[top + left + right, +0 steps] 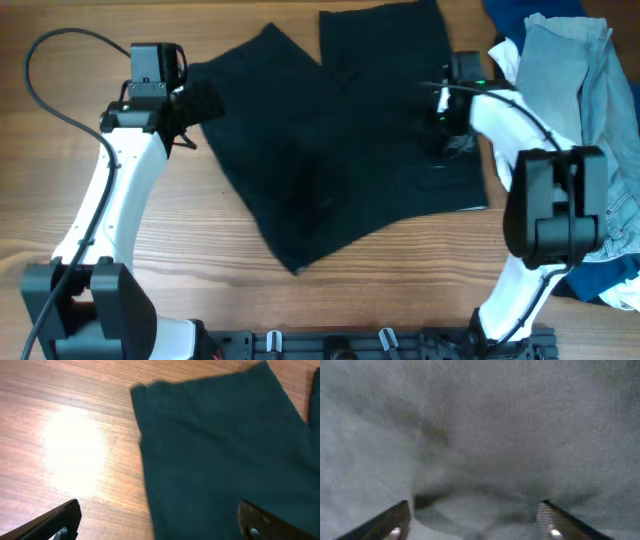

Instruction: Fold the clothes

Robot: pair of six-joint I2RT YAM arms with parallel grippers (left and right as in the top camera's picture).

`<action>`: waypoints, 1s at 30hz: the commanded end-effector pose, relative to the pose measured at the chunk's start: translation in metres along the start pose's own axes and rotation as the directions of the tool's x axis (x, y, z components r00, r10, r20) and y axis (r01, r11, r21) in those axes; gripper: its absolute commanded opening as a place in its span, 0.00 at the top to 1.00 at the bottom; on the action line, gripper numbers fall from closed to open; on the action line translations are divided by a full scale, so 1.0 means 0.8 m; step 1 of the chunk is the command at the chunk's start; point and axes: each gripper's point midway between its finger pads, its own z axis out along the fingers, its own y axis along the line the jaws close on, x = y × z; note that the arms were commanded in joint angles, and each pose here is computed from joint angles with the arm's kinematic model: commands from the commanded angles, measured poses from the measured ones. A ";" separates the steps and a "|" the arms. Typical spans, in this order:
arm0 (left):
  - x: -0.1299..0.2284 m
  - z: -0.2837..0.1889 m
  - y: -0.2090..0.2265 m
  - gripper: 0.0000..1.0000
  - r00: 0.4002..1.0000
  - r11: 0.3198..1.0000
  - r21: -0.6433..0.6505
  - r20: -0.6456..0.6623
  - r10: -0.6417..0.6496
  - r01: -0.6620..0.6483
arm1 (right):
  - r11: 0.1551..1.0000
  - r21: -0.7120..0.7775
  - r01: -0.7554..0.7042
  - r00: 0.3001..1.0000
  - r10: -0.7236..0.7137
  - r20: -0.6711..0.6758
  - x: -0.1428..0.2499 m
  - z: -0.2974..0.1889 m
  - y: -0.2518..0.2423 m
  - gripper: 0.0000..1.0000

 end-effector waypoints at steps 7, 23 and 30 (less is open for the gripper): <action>0.034 0.148 -0.025 0.00 0.996 0.996 0.085 -0.081 0.027 -0.020 | 0.977 -0.129 0.168 0.980 -0.151 0.129 -0.072 -0.130 0.064 0.02; 0.069 0.179 0.062 0.96 0.979 0.978 -0.182 -0.155 -0.131 0.102 | 0.968 -0.132 0.214 0.973 -0.199 0.119 -0.058 -0.152 0.082 0.02; 0.152 0.117 0.177 0.96 0.831 0.881 -0.423 -0.398 -0.389 0.210 | 0.946 -0.146 0.289 0.952 -0.269 0.145 -0.053 -0.146 0.121 0.02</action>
